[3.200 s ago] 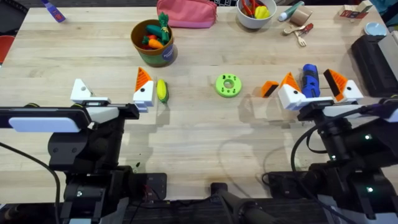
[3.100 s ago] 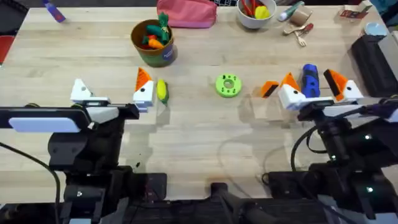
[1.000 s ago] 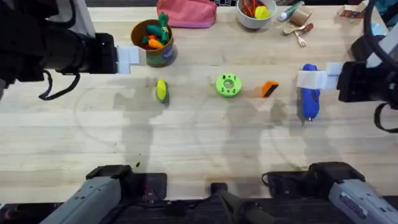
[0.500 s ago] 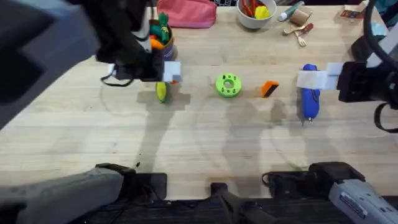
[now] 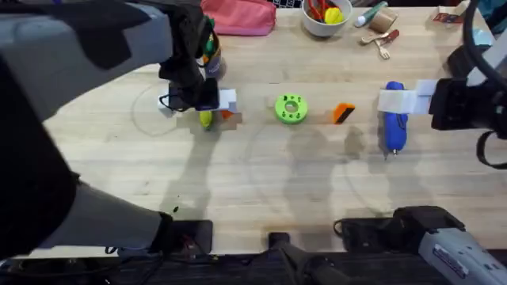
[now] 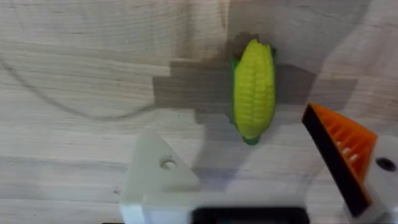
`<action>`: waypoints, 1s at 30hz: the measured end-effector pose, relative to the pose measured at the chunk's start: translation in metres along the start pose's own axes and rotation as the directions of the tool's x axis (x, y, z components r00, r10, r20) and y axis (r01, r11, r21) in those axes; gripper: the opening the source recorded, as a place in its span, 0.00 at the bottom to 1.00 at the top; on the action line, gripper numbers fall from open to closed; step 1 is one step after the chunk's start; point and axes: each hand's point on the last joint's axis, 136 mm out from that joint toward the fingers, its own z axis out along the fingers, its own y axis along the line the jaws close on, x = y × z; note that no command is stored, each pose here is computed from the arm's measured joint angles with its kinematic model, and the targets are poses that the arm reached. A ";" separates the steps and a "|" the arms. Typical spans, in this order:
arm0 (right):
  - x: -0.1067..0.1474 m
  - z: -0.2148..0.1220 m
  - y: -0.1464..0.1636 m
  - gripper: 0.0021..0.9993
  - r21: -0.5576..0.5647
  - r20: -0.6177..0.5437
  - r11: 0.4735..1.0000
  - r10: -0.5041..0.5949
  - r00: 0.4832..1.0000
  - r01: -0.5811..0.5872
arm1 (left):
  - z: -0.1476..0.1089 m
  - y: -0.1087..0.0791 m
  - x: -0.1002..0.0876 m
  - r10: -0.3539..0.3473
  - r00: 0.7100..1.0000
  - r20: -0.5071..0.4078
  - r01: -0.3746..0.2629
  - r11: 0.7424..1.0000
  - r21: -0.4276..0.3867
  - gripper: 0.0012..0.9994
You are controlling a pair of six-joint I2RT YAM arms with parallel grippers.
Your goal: Pick up the gripper from the table and insert it into the empty holder that is missing its gripper. Then pick up a screw, insert it into the mounting hole, and use the screwdriver to tighten it. Finally, clean up the table by picking up the vegetable and placing it into the bucket.
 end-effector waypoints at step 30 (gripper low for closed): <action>0.000 0.000 0.000 0.99 0.000 0.000 1.000 0.000 1.000 0.000 | 0.019 0.000 -0.001 -0.005 0.999 -0.037 0.004 1.000 -0.015 0.39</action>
